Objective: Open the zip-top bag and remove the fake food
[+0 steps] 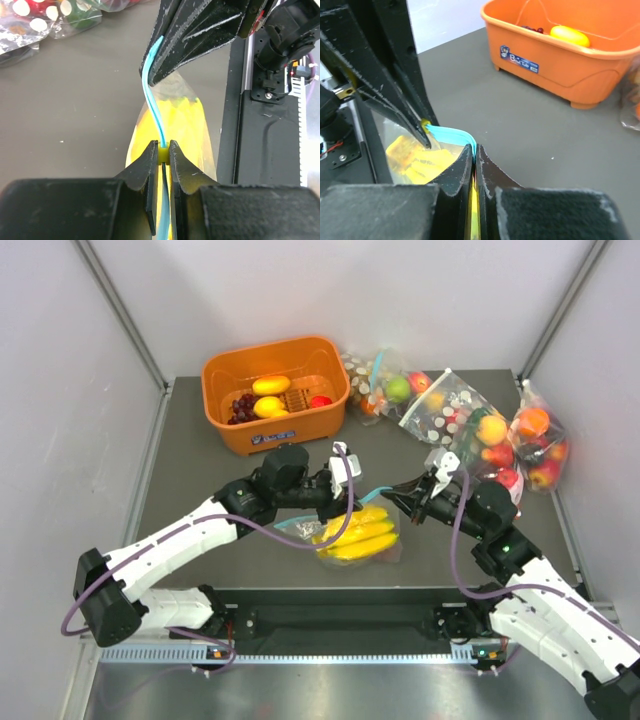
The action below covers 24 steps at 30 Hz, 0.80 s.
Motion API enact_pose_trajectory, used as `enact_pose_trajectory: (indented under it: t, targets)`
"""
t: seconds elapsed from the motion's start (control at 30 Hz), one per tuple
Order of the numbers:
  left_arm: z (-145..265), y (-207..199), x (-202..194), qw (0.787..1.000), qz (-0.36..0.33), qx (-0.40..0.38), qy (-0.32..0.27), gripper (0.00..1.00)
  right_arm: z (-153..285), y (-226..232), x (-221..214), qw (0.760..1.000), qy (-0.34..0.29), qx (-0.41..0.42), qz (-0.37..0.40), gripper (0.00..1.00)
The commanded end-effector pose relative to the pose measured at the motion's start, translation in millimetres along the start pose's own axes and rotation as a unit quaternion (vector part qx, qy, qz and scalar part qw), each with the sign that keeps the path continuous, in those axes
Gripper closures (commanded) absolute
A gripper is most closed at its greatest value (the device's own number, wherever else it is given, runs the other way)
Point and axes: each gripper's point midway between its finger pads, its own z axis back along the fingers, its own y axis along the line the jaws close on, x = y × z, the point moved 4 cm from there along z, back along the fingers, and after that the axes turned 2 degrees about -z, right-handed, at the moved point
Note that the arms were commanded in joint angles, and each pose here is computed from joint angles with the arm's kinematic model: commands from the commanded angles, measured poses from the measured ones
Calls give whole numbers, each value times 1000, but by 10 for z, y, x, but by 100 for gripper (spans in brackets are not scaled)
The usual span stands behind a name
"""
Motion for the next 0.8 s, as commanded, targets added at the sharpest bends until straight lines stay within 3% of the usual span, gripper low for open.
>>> enact_pose_trajectory:
  t: [0.0, 0.77]
  targets:
    - [140, -38, 200, 1000, -10, 2, -29, 93, -12, -233, 460, 994, -64, -70, 46, 100]
    - [209, -11, 186, 998, 36, 40, -31, 93, -12, -925, 626, 984, -74, -155, 41, 100]
